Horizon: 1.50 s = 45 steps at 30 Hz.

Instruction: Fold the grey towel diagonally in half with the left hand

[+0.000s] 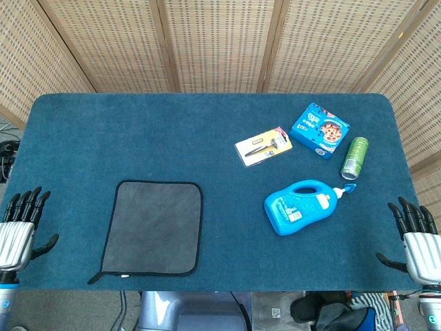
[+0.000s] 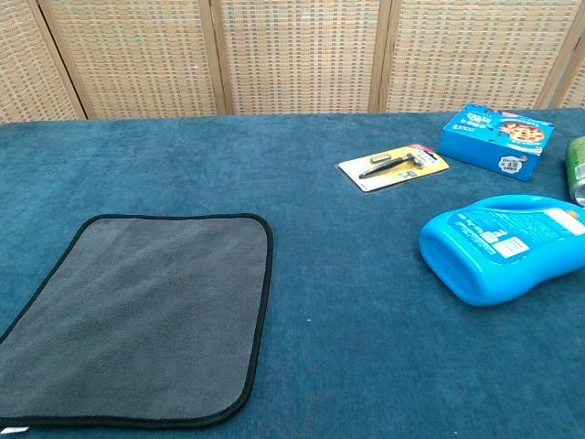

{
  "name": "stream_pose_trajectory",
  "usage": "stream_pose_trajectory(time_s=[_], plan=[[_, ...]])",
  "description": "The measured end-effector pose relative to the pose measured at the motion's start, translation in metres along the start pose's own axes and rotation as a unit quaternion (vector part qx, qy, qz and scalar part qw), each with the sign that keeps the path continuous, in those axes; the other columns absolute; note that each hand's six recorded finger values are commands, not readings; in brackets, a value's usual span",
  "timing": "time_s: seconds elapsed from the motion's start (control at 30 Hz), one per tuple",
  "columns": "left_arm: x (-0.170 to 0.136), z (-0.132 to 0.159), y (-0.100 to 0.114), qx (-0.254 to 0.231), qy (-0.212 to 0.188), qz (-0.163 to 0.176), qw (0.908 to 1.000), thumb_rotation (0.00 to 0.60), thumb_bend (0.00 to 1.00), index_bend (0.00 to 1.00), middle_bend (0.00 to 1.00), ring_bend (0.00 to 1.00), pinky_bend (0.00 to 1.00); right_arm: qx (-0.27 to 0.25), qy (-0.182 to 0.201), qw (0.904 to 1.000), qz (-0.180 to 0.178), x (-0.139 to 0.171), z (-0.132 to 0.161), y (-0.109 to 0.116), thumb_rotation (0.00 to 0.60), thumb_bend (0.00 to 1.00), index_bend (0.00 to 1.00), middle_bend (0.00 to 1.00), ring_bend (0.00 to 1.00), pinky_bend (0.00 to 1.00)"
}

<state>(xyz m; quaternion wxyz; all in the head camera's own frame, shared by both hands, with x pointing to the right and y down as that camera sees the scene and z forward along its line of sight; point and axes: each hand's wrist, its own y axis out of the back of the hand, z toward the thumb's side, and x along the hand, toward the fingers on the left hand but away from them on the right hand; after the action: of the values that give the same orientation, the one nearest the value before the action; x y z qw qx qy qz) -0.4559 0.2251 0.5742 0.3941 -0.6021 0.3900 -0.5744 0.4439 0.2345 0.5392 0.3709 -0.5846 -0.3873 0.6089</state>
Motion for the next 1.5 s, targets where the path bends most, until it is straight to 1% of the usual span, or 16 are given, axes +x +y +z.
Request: stream_pose_trajectory(time_s=[0.37,0.8,1.3,1.4,1.5], plan=[[0.001,0.0,-0.001,-0.001,0.0,-0.001,1.0,0.6,0.27,0.0,0.0,0.0,0.0,0.0,0.002,1.0,0.004,0.001,0.001,-0.002,0.6,0.0,0.0,0.0,0.0,0.0],[0.0,0.008,-0.004,-0.005,-0.018,-0.007,0.9998,0.6,0.27,0.0,0.0,0.0,0.0,0.002,0.0,1.0,0.003,-0.001,0.001,-0.002,0.6,0.0,0.0,0.0,0.0,0.0],[-0.008,0.029,-0.015,-0.017,-0.063,-0.023,0.9976,0.6,0.28,0.01,0.0,0.0,0.0,-0.002,-0.001,1.0,0.002,-0.002,0.0,-0.002,0.6,0.0,0.0,0.0,0.0,0.0],[-0.009,0.033,-0.02,-0.016,-0.072,-0.033,0.9967,0.6,0.28,0.04,0.0,0.0,0.0,-0.002,-0.001,1.0,0.002,-0.002,0.0,-0.002,0.6,0.0,0.0,0.0,0.0,0.0],[-0.012,0.037,-0.029,-0.016,-0.085,-0.044,0.9953,0.6,0.28,0.05,0.0,0.0,0.0,-0.001,-0.002,1.0,0.0,-0.001,0.0,-0.001,0.6,0.0,0.0,0.0,0.0,0.0]])
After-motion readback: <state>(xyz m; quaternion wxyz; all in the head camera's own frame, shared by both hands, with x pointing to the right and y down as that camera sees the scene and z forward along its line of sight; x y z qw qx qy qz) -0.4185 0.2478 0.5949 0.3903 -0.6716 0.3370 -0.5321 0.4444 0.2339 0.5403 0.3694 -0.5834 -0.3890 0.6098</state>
